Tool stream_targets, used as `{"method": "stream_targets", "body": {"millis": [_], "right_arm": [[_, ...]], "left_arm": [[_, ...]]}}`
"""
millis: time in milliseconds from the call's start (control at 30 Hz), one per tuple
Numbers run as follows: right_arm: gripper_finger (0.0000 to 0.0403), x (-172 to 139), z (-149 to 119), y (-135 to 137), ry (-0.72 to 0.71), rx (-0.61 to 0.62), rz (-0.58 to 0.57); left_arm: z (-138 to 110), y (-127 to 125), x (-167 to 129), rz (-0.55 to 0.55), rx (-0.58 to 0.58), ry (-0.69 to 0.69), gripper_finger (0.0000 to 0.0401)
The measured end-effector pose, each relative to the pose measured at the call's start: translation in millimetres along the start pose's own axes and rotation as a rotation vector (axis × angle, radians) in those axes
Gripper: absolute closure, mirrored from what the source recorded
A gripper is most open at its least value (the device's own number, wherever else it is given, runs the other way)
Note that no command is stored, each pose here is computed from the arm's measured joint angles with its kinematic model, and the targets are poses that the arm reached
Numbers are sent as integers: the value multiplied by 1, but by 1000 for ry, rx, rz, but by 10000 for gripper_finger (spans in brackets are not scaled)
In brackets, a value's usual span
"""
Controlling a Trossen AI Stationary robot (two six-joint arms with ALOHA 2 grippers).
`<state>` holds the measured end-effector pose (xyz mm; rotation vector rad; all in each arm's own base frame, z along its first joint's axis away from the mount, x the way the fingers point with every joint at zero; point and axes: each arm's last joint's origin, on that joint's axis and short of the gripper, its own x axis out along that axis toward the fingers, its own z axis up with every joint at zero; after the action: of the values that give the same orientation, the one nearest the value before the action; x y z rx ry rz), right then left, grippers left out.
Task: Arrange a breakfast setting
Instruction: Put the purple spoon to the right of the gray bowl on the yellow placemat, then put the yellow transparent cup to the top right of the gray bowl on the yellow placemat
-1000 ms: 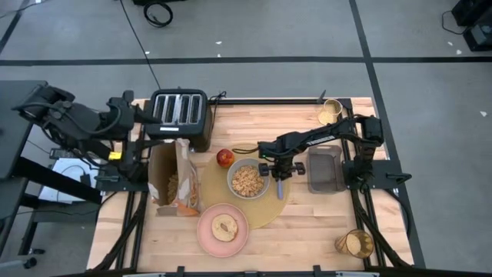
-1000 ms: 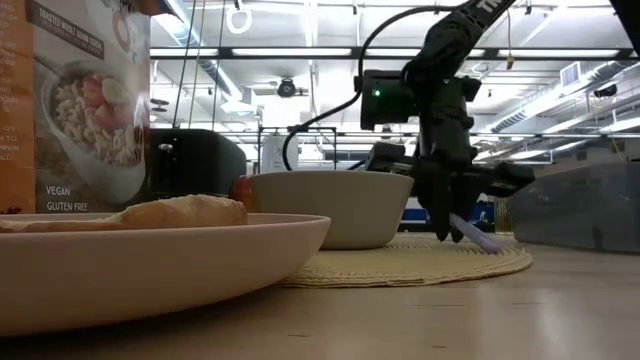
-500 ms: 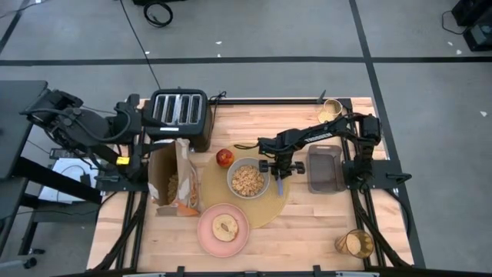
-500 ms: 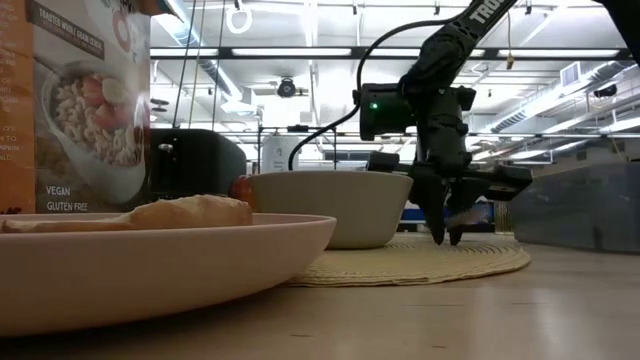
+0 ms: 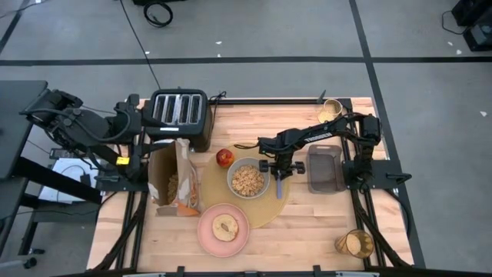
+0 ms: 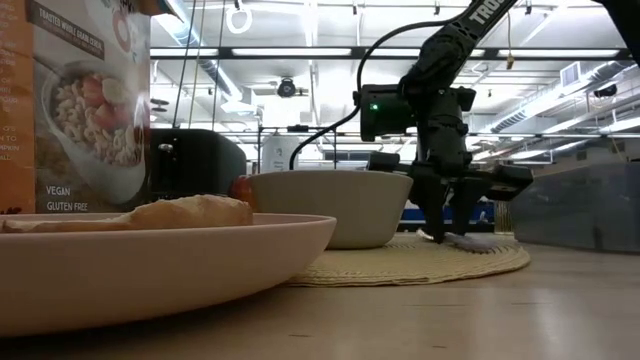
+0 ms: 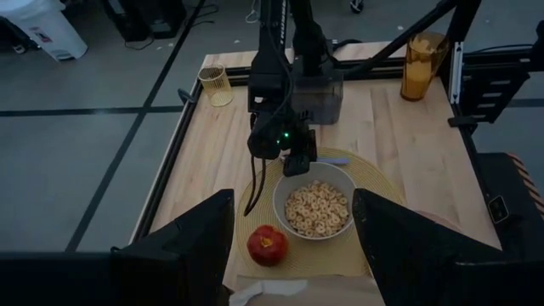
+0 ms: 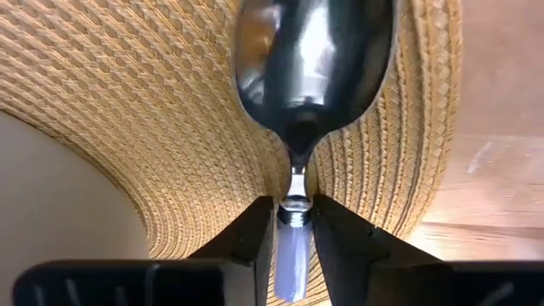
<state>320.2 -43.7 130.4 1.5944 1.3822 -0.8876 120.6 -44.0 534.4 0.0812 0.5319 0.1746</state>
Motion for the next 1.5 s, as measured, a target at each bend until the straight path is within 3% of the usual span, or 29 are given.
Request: {"method": "stream_targets", "body": {"millis": [333, 600, 700, 800, 933, 1033, 1300, 1500], "right_arm": [[279, -3, -2, -1, 9, -27, -3], [272, -65, -28, -6, -123, -139, 8], [273, -104, -57, -4, -212, -228, 67], [274, -136, -106, -4, -273, -302, 138], [274, -163, -179, -13, -220, -379, 194], [273, -168, -226, -27, -156, -369, 180], [245, -147, -311, -89, -60, -113, 25], [193, -115, -329, -111, -73, -85, -268]], "left_arm": [[0, 0, 0, 0, 1, 0, 157], [2, -1, 0, -4, 51, -21, 157], [4, -1, 0, -6, 72, -35, 157], [6, -1, 0, -10, 77, -56, 157], [8, -2, 0, -12, 103, -72, 157], [9, -2, 0, -5, 111, -81, 157], [9, -1, 0, 9, 109, -88, 157], [9, -1, 0, 10, 129, -88, 157]]}}
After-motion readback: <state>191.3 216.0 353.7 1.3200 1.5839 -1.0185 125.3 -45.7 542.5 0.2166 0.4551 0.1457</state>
